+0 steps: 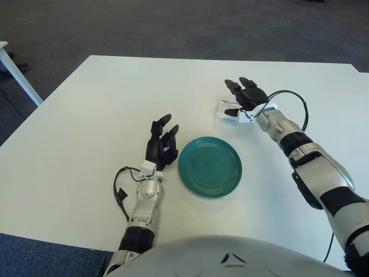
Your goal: Put the bottle into the plate.
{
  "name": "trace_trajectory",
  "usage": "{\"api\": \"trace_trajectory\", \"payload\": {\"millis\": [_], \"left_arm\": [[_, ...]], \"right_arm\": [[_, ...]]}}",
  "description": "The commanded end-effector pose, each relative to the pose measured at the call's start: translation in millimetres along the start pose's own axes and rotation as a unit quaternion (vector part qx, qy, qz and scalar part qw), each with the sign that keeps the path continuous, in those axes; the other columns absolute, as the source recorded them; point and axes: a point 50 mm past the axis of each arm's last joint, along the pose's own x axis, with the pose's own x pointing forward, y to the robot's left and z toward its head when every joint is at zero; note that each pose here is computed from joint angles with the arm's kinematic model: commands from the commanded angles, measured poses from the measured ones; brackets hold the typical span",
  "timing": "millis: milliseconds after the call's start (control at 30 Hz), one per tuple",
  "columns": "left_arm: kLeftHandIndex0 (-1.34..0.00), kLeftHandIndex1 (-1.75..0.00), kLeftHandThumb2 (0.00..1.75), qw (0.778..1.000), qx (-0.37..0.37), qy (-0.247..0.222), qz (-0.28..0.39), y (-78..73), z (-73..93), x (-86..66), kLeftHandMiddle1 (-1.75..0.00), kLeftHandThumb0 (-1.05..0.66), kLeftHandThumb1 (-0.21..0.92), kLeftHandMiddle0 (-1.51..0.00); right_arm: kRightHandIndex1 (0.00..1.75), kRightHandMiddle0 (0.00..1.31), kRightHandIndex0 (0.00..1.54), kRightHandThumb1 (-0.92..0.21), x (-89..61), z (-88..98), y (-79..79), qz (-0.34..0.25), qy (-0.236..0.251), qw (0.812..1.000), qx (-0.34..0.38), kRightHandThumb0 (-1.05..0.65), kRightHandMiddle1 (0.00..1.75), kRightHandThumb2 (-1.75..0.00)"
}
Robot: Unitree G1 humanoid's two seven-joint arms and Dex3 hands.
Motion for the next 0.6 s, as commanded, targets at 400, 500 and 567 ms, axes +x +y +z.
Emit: {"api": "trace_trajectory", "payload": {"millis": [400, 500, 567], "left_arm": [[-0.08, -0.77, 0.68, 0.998, -0.020, 0.059, 0.013, -10.1, -21.3, -18.0, -0.05, -0.84, 0.92, -0.65], [-0.08, -0.77, 0.68, 0.998, -0.020, 0.060, 0.013, -11.4, -20.9, -18.2, -0.05, -0.84, 0.92, -0.65], [-0.08, -0.77, 0.68, 0.998, -0.023, 0.061, 0.014, -12.4, -21.1, -18.9, -0.05, -0.84, 0.92, -0.65]], "right_arm": [[0.00, 0.00, 0.00, -0.92, -5.7, -3.0, 17.8, 0.012, 0.027, 0.999, 0.025, -1.05, 0.00, -0.65], [0.00, 0.00, 0.00, -0.92, -7.9, -3.9, 20.5, 0.010, 0.028, 0.999, 0.028, -1.05, 0.00, -0.65], [0.00, 0.00, 0.00, -0.92, -9.7, -4.3, 22.7, 0.009, 0.029, 0.999, 0.034, -1.05, 0.00, -0.65]]}}
